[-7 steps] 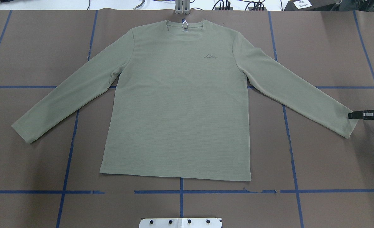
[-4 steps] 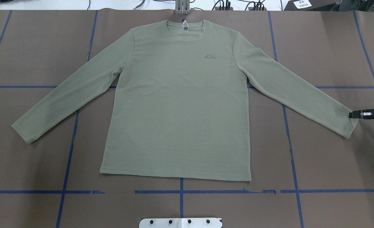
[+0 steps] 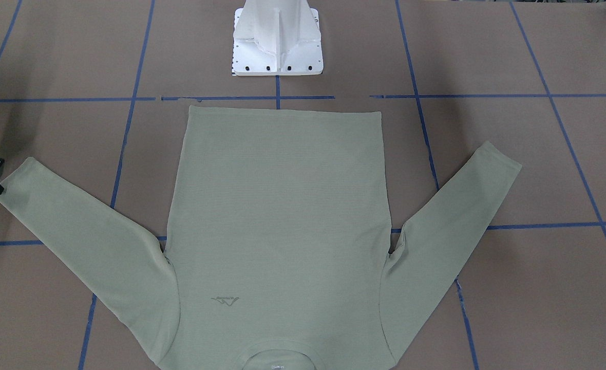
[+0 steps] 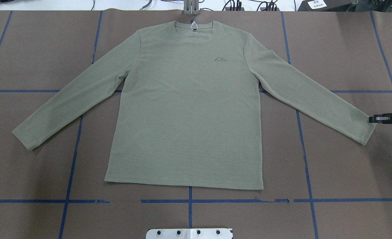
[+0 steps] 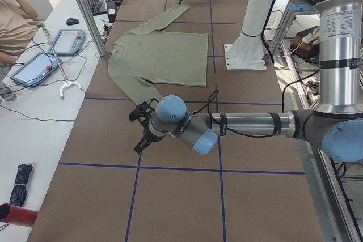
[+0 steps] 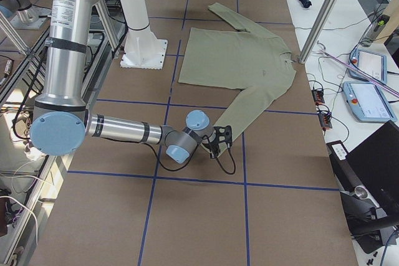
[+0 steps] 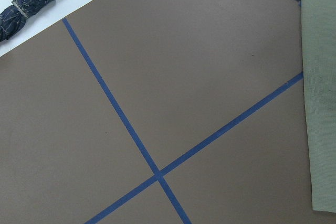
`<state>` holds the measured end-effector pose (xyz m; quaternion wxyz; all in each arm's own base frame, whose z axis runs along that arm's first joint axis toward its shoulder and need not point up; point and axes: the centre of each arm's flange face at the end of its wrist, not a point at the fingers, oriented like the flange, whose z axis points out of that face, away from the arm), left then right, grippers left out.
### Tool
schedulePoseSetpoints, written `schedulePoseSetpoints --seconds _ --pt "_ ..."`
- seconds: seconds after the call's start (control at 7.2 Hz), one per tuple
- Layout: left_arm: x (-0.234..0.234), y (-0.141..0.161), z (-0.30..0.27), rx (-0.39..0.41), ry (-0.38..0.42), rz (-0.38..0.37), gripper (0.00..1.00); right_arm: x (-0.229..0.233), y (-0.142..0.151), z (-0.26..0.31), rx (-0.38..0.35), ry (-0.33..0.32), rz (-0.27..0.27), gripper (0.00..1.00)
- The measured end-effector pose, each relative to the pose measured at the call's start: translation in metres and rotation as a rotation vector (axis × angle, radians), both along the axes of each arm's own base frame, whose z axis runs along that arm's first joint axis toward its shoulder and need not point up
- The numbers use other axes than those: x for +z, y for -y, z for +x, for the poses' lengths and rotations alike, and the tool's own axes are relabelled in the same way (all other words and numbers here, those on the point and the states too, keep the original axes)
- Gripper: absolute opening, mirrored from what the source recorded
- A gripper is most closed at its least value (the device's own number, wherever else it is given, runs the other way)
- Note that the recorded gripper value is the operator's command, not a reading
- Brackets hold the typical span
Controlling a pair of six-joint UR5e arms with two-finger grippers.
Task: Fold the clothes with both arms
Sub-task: 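Move the right gripper to the sleeve cuff nearest it and grasp it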
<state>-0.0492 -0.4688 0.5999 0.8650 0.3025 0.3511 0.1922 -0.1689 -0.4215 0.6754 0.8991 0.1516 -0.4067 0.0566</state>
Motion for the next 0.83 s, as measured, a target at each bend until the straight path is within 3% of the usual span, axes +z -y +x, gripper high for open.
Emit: schedulePoseSetpoints --seconds 0.14,0.83 --pt "0.0001 0.0 0.0 0.0 0.0 0.0 1.0 0.0015 -0.0006 0.0005 -0.005 -0.002 0.001 0.61" --pt "0.0003 0.0 0.0 0.001 0.0 0.0 1.0 0.0041 -0.0012 0.0005 -0.014 0.003 -0.006 0.61"
